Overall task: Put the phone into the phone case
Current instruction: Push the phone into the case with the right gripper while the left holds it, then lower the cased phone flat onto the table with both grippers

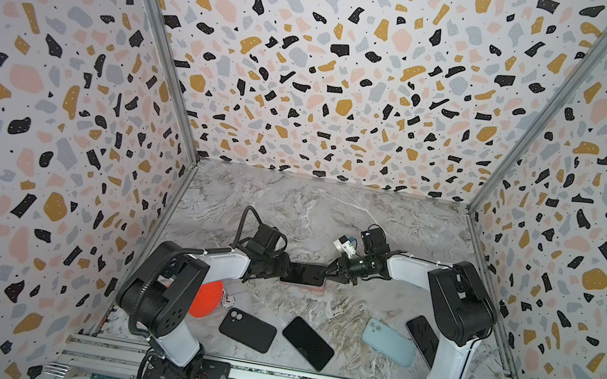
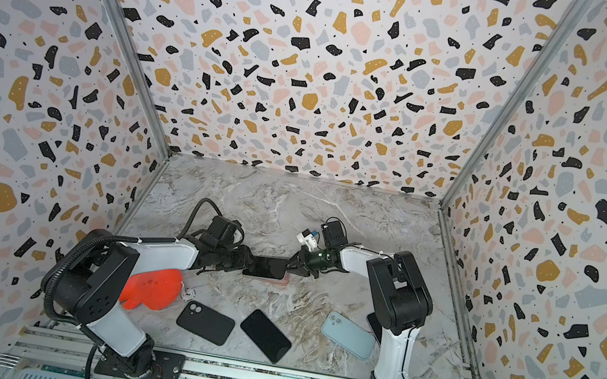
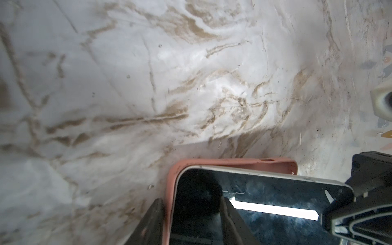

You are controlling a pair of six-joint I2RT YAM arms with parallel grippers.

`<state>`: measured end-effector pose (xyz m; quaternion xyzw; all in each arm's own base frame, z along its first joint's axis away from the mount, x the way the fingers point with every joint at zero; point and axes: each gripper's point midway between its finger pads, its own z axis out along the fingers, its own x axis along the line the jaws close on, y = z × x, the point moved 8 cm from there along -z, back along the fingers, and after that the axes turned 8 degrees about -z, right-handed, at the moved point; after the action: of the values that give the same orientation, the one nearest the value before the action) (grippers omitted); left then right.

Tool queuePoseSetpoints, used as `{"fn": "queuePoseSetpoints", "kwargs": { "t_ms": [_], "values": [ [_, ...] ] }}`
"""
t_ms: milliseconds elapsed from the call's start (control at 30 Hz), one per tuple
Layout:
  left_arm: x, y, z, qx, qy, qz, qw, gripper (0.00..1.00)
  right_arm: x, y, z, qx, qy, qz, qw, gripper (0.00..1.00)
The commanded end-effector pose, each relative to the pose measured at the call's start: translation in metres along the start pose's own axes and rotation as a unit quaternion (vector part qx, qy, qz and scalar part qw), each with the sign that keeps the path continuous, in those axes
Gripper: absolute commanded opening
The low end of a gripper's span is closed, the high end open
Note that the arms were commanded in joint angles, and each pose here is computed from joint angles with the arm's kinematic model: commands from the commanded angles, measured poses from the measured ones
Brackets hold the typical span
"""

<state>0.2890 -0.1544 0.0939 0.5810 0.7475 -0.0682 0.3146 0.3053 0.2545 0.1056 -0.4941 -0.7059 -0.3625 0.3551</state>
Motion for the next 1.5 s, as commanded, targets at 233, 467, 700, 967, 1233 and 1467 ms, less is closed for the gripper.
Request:
{"fn": "queuePoseSetpoints", "kwargs": {
  "t_ms": [233, 467, 700, 967, 1233, 1467],
  "values": [
    [-0.002, -0.003, 0.002, 0.002, -0.026, -0.005, 1.0, 0.43, -0.022, -0.018, 0.021, 0.024, -0.078, 0.037, 0.996, 0.0],
    [-0.003, -0.004, 0.002, 0.003, -0.04, -0.014, 0.999, 0.42, -0.026, -0.02, 0.029, 0.024, -0.085, 0.036, 0.995, 0.0],
    [-0.002, -0.006, 0.003, 0.005, -0.04, -0.014, 0.999, 0.42, -0.028, -0.021, 0.033, 0.024, -0.099, 0.031, 0.994, 0.01],
    [0.001, -0.008, 0.005, 0.005, -0.033, -0.012, 0.999, 0.41, -0.022, -0.018, 0.023, 0.009, -0.139, 0.007, 0.99, 0.21],
    [0.006, -0.01, 0.009, 0.006, -0.027, -0.016, 0.999, 0.4, -0.003, -0.01, 0.01, -0.013, -0.156, -0.021, 0.987, 0.38],
    [0.011, -0.011, 0.013, 0.006, -0.02, -0.02, 1.0, 0.39, 0.015, -0.007, -0.004, -0.031, -0.185, -0.049, 0.981, 0.46]
  ]
}}
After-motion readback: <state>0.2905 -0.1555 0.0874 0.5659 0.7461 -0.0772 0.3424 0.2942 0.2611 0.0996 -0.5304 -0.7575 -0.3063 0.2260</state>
